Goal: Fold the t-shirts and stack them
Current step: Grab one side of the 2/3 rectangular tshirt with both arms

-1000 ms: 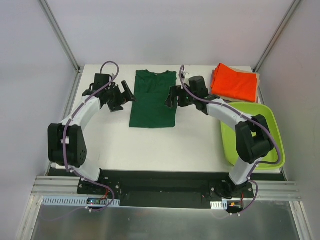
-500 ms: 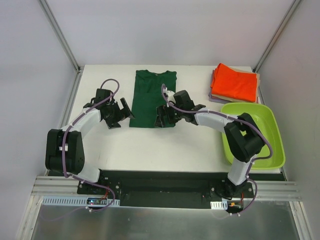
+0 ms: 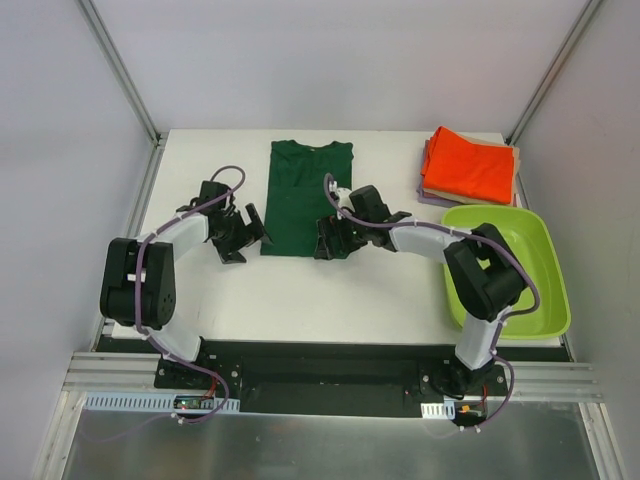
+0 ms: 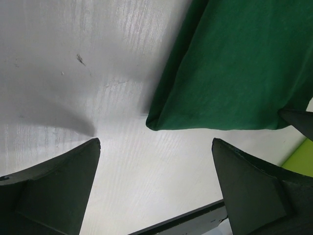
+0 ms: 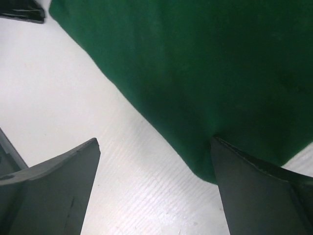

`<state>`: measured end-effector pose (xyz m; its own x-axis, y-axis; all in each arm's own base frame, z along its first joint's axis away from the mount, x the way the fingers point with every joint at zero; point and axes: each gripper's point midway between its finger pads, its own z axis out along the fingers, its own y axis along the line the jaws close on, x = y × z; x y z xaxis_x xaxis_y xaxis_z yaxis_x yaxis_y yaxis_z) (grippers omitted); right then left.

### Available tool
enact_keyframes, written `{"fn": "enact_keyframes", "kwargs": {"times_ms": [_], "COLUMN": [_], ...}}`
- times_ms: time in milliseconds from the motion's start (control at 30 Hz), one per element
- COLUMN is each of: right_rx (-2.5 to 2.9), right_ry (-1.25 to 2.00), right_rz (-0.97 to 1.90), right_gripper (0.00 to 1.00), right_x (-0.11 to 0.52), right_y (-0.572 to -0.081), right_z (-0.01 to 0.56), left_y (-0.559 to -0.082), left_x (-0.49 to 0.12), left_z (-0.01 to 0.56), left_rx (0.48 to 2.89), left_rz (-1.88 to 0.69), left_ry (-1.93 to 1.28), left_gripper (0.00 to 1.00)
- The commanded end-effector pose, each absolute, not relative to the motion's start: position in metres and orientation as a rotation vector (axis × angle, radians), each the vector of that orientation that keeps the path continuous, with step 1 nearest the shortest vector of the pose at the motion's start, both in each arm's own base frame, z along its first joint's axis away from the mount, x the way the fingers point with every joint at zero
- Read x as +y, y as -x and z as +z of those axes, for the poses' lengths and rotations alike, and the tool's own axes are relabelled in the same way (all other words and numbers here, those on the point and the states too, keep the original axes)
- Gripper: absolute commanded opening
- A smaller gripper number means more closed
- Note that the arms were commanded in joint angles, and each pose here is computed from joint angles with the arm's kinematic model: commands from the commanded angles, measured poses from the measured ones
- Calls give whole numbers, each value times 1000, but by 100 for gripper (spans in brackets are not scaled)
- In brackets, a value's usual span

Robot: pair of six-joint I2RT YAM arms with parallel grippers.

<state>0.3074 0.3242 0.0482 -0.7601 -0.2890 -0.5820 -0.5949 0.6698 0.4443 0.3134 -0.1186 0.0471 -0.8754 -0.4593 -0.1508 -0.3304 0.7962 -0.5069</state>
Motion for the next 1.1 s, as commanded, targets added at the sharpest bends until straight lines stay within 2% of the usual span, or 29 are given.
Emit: {"fn": "enact_keyframes", "kwargs": {"times_ms": [0, 267, 567, 667, 733, 767, 833, 933, 1067], "right_rx": [2251, 2238, 2308, 2337, 2351, 2359, 2381, 2404, 2412], "right_ry": [705, 563, 500, 497, 488, 480, 443, 428, 417], "right_rz": [869, 717, 667, 647, 617, 596, 599, 590, 609], "right_gripper": [96, 96, 96, 96, 96, 98, 99, 84, 77], "right_x": [318, 275, 255, 254, 253, 252, 256, 262, 272], "right_y": [-311, -297, -283, -283, -288, -291, -297, -307, -317], "right_z": [111, 121, 97, 86, 80, 77, 74, 66, 57], "left_y": [-324, -323, -329, -329, -328, -326, -324, -322, -319], "left_x": [-130, -137, -133, -133, -135, -136, -137, -135, -135], "left_z": [50, 32, 13, 8, 6, 5, 5, 6, 6], "left_rx": [2711, 2766, 2805, 2820, 2831, 2836, 2839, 2827, 2823], "left_rz": [-728, -700, -640, -640, -658, -664, -672, -666, -667], "left_ry": [583, 592, 629, 625, 622, 620, 615, 611, 605], "left_gripper": [93, 55, 39, 24, 6, 0, 0, 0, 0]}}
